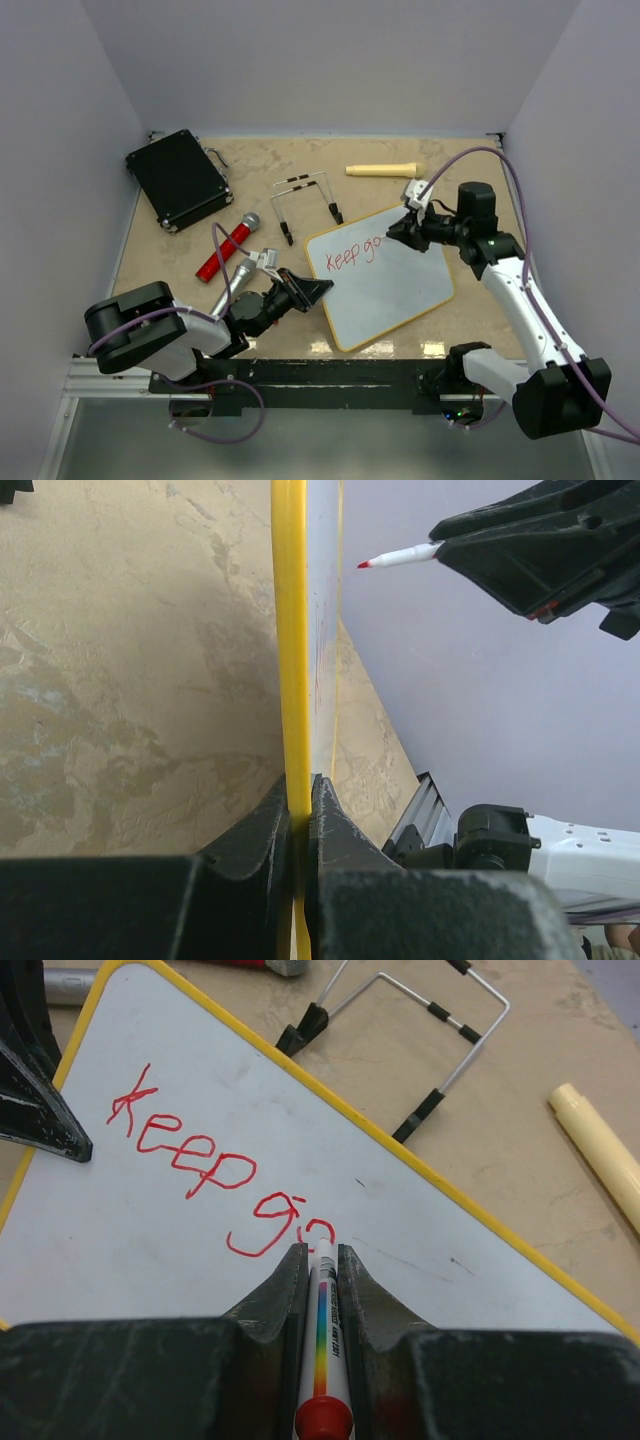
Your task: Write a sentence on the whiteboard
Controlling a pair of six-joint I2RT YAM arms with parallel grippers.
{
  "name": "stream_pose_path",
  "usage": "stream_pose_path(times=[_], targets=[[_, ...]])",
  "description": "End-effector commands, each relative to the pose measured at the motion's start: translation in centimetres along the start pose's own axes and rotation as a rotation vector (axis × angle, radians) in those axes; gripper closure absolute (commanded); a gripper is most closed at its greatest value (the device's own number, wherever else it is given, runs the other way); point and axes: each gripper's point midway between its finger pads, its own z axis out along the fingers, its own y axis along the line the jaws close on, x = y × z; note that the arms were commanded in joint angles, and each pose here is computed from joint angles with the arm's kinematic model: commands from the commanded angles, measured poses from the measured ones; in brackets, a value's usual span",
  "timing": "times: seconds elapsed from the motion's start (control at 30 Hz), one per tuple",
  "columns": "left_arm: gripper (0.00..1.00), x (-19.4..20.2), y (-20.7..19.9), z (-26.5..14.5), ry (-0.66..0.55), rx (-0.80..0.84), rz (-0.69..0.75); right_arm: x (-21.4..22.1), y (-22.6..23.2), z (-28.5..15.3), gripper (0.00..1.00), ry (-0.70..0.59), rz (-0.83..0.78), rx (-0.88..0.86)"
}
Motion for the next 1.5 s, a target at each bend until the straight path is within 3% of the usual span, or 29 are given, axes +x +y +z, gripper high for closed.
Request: stream_pose_path(times=[0.0,0.93,1.47], targets=[[1.00,-0.3,-1.0,-0.1,-0.012,0.061,0.069,-3.1,-0.7,-2.1,1.00,-0.093,-0.051,0.047],[1.00,-0.2,-1.5,0.1,-0.005,0.086,0.071,1.0,-3.9,-0.5,1.00,0.013,0.059,0.123],[1.00,-0.2,-1.7,0.3,0.000,0.096,0.073,0.8,-2.4,0.5,1.00,-0.008,0.061,0.039]])
